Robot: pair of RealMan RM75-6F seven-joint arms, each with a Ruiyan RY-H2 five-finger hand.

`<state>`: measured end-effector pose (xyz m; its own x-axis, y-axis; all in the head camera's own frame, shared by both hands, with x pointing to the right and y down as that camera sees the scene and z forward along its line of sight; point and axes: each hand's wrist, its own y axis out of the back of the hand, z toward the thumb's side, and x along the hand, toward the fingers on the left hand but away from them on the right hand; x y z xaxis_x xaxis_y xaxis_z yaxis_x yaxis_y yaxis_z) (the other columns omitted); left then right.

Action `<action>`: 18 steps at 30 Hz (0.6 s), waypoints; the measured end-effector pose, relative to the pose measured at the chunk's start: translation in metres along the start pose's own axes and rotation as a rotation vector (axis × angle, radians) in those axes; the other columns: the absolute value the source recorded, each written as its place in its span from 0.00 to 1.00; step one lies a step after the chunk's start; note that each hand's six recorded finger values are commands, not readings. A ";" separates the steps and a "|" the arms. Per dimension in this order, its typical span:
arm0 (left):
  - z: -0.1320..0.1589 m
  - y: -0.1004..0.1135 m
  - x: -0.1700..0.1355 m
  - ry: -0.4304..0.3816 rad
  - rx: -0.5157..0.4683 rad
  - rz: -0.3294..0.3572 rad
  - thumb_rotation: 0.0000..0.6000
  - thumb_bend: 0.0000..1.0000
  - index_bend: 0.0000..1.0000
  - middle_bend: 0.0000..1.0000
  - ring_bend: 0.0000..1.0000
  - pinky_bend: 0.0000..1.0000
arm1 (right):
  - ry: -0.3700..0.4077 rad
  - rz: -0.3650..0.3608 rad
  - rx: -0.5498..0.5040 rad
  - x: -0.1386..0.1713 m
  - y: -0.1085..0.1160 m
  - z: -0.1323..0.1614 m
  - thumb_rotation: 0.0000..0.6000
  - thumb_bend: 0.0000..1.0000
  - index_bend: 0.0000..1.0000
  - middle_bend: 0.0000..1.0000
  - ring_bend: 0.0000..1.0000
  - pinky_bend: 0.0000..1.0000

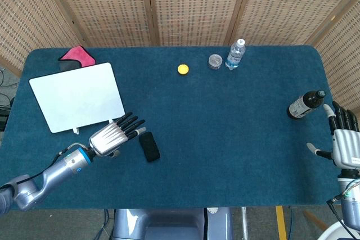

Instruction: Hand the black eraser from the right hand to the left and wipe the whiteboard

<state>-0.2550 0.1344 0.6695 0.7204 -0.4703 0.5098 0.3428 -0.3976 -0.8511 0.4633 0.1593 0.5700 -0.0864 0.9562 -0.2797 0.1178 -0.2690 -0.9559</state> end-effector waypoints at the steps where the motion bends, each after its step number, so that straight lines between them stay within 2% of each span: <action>1: 0.001 -0.003 0.004 -0.016 0.007 -0.009 1.00 0.00 0.14 0.00 0.00 0.00 | -0.003 0.003 -0.002 0.000 0.000 -0.001 1.00 0.00 0.00 0.00 0.00 0.02; 7: 0.012 -0.018 0.024 -0.098 0.009 -0.047 1.00 0.00 0.18 0.00 0.00 0.00 | -0.012 0.006 -0.008 -0.002 0.001 -0.004 1.00 0.00 0.00 0.00 0.00 0.02; 15: 0.025 -0.016 0.047 -0.148 -0.024 -0.050 1.00 0.00 0.19 0.00 0.00 0.01 | -0.013 0.021 -0.017 -0.001 0.000 -0.005 1.00 0.00 0.00 0.00 0.00 0.02; 18: 0.030 -0.016 0.056 -0.159 -0.022 -0.060 1.00 0.00 0.19 0.00 0.00 0.05 | -0.013 0.024 -0.019 0.000 0.000 -0.005 1.00 0.00 0.00 0.00 0.00 0.02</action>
<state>-0.2022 0.1383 0.7079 0.7857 -0.3156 0.5320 0.3760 -0.4393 -0.8159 0.4687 0.1597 0.5710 -0.0960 0.9478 -0.3040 0.1384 -0.2897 -0.9471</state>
